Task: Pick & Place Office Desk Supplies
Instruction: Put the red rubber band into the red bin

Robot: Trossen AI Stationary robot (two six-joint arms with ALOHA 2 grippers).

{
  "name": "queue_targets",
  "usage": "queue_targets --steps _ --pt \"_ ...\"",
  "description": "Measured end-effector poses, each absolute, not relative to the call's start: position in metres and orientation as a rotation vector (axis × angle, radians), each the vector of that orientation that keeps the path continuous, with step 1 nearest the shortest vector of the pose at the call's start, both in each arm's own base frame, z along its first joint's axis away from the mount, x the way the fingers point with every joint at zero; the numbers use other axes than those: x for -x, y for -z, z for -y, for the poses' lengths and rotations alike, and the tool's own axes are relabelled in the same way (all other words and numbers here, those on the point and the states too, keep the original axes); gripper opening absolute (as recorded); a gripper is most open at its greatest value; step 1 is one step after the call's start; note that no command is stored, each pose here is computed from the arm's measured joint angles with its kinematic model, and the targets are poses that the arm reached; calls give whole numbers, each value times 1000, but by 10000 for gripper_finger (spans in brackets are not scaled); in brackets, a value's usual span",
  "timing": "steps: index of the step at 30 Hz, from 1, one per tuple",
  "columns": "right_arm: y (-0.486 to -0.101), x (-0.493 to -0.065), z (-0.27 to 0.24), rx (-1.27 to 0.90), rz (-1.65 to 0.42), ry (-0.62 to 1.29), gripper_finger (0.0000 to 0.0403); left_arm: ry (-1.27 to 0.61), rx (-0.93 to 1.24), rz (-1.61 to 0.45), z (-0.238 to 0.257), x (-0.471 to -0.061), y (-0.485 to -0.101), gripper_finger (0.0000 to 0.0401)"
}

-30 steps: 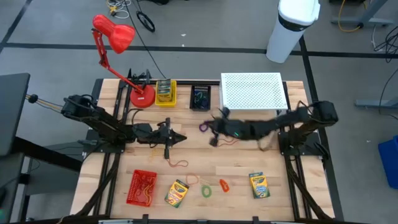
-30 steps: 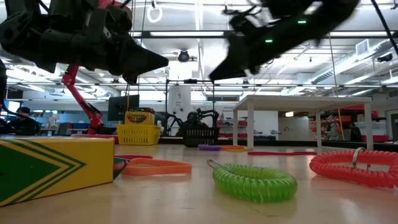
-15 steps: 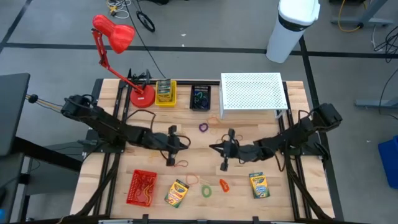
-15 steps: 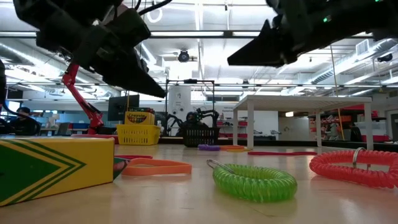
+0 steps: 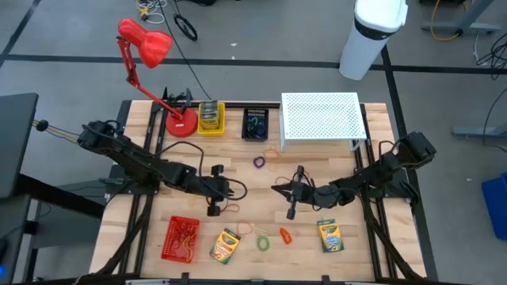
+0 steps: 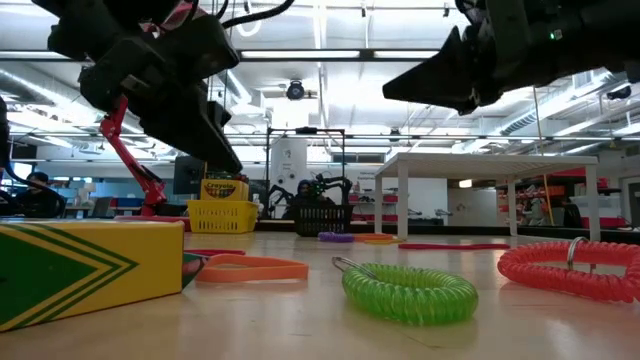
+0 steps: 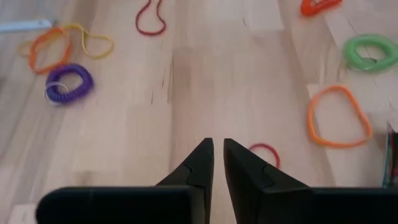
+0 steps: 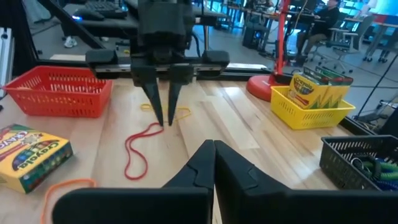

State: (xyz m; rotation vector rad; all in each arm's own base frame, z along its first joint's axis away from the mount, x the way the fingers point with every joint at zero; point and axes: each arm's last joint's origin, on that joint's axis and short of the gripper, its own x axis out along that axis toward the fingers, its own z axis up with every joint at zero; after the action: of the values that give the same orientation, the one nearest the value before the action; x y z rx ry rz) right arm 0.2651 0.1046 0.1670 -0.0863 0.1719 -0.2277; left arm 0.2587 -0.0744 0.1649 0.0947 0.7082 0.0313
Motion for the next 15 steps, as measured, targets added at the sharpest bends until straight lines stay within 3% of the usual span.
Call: queue_targets --steps 7,15 --pt "-165 -263 -104 93 -178 227 13 -20 -148 -799 89 -258 -178 36" --pt "-165 -263 -104 116 -181 225 18 -38 -90 -920 105 -250 -189 97"
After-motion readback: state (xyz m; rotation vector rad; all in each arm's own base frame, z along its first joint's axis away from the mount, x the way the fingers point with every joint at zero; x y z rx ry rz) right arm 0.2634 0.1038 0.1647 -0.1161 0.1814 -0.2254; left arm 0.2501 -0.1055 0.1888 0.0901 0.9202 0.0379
